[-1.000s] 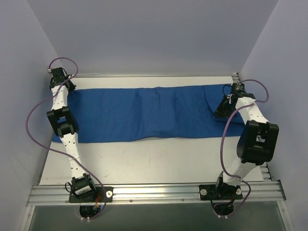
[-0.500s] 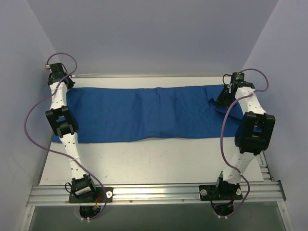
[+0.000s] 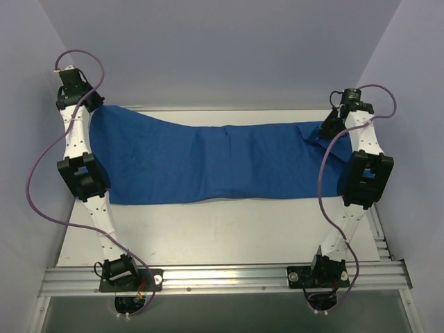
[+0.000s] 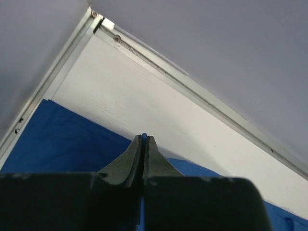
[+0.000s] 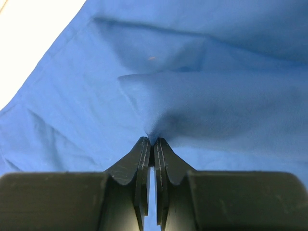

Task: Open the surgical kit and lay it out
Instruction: Open the surgical kit at the center of the board.

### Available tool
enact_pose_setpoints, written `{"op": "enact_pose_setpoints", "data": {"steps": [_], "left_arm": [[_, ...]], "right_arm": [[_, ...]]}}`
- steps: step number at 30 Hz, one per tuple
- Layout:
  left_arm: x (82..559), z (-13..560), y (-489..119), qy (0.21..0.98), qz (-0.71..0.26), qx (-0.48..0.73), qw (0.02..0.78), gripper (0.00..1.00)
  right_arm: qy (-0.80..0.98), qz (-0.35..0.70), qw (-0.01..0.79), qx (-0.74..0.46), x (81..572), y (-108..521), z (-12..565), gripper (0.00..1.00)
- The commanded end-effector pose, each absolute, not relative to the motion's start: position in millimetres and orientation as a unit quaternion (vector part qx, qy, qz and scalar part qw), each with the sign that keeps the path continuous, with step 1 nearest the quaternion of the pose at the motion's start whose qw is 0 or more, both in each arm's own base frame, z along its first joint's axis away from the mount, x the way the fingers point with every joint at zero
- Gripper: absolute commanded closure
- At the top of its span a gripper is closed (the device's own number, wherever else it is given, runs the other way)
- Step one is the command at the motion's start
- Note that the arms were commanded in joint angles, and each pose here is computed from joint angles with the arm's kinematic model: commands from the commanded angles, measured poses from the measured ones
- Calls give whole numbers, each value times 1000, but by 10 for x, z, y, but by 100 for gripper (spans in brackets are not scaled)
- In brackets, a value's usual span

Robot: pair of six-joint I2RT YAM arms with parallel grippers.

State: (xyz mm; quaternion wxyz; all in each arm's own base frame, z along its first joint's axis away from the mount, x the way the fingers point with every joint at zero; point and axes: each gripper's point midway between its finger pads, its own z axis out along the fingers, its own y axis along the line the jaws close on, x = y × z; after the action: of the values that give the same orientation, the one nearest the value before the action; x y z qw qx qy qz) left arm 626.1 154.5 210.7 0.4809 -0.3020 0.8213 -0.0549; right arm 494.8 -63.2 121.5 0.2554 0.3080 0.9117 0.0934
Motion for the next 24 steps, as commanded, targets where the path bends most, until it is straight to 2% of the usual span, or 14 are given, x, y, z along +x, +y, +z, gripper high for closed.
{"op": "enact_pose_setpoints", "data": {"steps": [1,5,9,13,17,20,21,23,24], "left_arm": [[6079,2410,1373,821,-98,-306,472,98],[5884,2590,1273,820,-114,-311,467,98],[5737,2708,1156,820,-132,-307,465,98],[5597,2761,953,828,-160,-293,450,98],[5421,2752,442,852,-157,-233,442,98],[5208,2529,70,880,-133,-203,409,98],[5103,2299,50,891,-112,-214,385,97],[4993,2226,-129,894,-100,-208,384,96],[4878,1988,-144,904,-87,-215,360,96]], "right_arm": [[892,85,294,332,4898,-1001,1624,100],[869,76,333,358,4773,-1312,2029,100],[857,86,348,371,4618,-1343,2254,100],[862,104,331,369,4475,-1166,2177,100],[872,98,321,356,4453,-1060,2082,100],[874,99,322,351,4500,-1054,2089,100],[875,98,322,349,4515,-1051,2091,100],[880,92,318,341,4557,-1027,2033,100],[882,89,313,339,4564,-1017,1991,100]]}}
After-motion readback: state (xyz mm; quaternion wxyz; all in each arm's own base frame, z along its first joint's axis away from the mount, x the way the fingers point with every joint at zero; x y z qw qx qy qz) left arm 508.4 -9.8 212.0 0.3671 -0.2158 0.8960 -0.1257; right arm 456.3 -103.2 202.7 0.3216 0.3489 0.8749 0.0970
